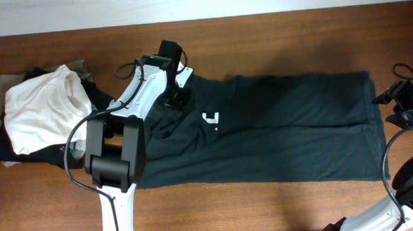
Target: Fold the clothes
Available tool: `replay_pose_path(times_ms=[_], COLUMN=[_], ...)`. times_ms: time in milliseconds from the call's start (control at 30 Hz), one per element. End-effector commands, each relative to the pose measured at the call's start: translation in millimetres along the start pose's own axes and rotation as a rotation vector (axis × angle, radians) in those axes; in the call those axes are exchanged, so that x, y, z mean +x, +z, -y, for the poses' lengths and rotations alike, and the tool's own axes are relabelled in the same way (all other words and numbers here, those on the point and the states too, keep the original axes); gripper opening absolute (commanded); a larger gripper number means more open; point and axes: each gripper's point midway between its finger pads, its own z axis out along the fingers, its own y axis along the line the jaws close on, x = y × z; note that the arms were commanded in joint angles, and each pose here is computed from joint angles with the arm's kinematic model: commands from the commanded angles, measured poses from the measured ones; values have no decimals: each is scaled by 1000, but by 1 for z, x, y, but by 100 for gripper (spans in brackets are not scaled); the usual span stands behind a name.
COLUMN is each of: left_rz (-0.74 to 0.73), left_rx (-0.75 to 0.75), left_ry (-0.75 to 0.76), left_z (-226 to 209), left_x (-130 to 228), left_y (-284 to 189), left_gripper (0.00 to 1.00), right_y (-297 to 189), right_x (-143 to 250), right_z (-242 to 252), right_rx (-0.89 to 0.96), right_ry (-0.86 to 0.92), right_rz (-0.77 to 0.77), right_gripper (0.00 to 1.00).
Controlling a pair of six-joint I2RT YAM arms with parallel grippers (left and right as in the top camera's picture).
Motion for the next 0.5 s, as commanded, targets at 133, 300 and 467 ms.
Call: replay_pose_path(times_ms=[133,300,467], left_rz=[-42,38,30], left_rx=[95,82,-2], left_ry=[9,12,11], left_z=[18,15,3], left_x=[15,-13,-19], left_y=[12,-23,-70], left_gripper=[16,0,21], right_y=[-6,-6,-6], right_x=[-3,-4,-9], right_z=[-3,-3,-4], right_rx=[3,2,-2], right_ry=[-21,-21,-28], right_rz=[21,25,46], right_gripper=[64,64,65])
